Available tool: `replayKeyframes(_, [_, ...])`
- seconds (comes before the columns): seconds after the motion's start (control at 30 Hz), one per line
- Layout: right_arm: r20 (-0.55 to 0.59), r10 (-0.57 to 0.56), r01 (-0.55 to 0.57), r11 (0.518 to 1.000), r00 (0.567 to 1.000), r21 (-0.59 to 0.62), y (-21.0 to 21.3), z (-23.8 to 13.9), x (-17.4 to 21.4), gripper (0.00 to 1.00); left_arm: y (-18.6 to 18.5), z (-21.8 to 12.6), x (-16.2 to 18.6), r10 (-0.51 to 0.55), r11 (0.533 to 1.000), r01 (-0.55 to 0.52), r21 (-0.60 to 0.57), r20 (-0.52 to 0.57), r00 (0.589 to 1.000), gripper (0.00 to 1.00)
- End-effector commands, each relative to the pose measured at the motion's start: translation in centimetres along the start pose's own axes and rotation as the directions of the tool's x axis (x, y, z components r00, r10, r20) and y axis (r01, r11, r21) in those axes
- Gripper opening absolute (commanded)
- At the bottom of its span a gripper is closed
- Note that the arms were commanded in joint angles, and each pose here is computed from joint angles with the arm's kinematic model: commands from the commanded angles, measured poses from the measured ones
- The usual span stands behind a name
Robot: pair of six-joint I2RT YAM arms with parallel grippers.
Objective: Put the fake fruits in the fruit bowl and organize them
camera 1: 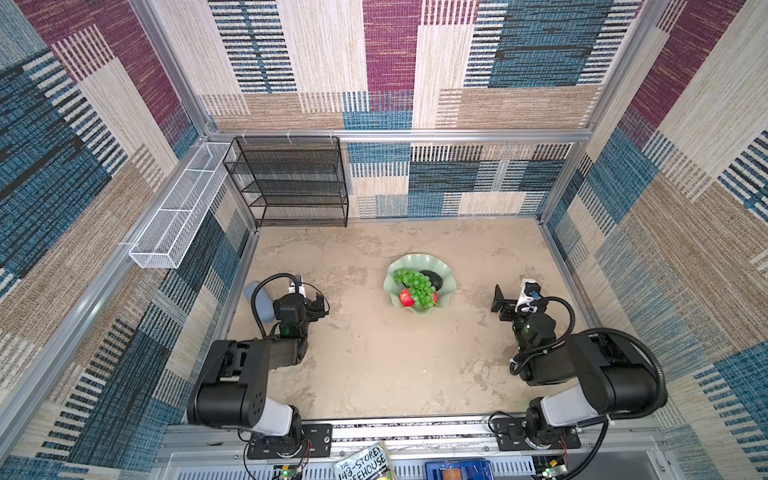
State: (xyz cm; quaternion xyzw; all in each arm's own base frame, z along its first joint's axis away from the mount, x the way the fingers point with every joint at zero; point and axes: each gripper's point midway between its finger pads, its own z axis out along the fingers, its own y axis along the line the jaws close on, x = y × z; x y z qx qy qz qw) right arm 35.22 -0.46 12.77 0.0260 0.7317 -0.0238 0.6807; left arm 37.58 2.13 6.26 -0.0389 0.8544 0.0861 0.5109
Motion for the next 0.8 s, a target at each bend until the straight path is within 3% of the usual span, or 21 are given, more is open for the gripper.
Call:
replayKeyframes(0.0, [0.102,-0.008,0.015,0.997,0.995,-0.074,1.1,0.3,-2.6,1.00,0.5,0.0,-3.7,-0.030,0.999,0.033,-0.025,0.124,0.992,0.99])
replayKeyframes(0.17, [0.025,0.009,-0.007,0.997,1.000,-0.080,0.8,2.1,-1.7,1.00,0.9,0.3,-3.9,-0.040,0.998,0.045,-0.031,0.136,0.990,0.99])
replayKeyframes(0.77, [0.030,0.013,-0.010,0.997,0.999,-0.079,0.7,2.0,-1.8,1.00,1.3,0.5,-3.9,-0.085,0.996,0.085,0.004,0.130,0.988,0.99])
